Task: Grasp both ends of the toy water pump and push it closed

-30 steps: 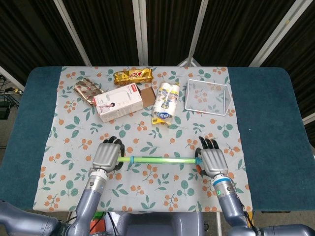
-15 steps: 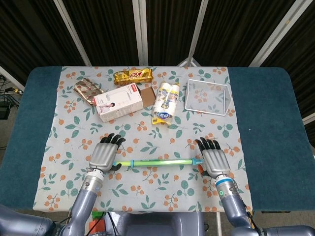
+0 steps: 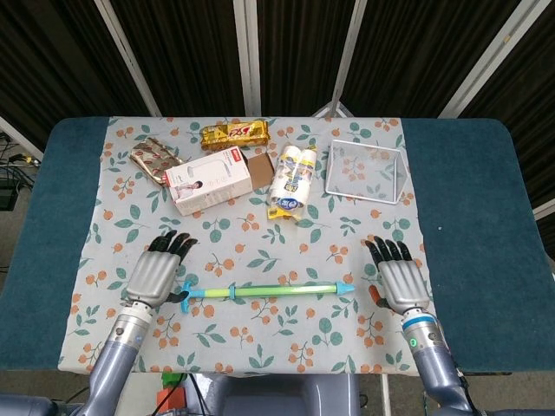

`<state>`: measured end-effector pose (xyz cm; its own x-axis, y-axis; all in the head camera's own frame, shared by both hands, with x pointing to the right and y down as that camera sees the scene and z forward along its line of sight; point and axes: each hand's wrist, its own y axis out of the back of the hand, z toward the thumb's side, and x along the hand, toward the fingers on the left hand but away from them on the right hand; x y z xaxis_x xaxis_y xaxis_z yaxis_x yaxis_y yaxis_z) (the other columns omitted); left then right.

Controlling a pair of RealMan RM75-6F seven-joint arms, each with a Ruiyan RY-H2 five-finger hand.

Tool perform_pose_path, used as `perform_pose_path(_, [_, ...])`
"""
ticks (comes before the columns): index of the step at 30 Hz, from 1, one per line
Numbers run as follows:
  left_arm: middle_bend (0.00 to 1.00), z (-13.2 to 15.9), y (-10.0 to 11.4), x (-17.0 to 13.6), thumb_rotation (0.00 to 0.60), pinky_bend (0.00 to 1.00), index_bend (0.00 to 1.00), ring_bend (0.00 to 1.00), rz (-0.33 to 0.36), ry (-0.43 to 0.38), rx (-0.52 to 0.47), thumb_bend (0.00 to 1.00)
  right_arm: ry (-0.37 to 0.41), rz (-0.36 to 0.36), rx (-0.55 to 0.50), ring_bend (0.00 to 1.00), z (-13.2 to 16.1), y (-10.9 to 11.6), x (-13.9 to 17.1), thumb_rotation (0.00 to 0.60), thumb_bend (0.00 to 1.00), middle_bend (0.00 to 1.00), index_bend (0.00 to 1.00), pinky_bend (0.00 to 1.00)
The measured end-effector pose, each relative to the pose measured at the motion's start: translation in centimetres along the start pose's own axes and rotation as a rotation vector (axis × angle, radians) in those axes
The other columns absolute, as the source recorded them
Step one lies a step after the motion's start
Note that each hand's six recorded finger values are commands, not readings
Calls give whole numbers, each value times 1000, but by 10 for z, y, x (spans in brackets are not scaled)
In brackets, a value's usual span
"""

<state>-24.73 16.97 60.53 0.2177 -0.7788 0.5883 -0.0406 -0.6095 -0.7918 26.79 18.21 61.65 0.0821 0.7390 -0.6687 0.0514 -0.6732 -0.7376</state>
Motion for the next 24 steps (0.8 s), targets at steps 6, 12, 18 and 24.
perform_pose_path(6, [0, -47, 13, -36, 600, 47, 0, 0, 66, 2, -2, 123, -23, -54, -58, 0, -40, 9, 21, 600, 418, 0, 0, 0])
perform_pose_path(12, [0, -98, 25, -85, 600, 43, 0, 0, 138, 27, -54, 123, -33, -123, -133, 0, -84, 22, 56, 600, 417, 0, 0, 0])
perform_pose_path(18, [0, -160, 25, -148, 600, 43, 1, 0, 202, 138, -96, 123, -30, -202, -210, 0, -122, 25, 105, 600, 417, 0, 0, 0])
perform_pose_path(24, [0, -197, 32, -187, 600, 43, 9, 0, 280, 202, -142, 124, -9, -283, -147, 0, -153, 23, 145, 600, 418, 0, 0, 0])
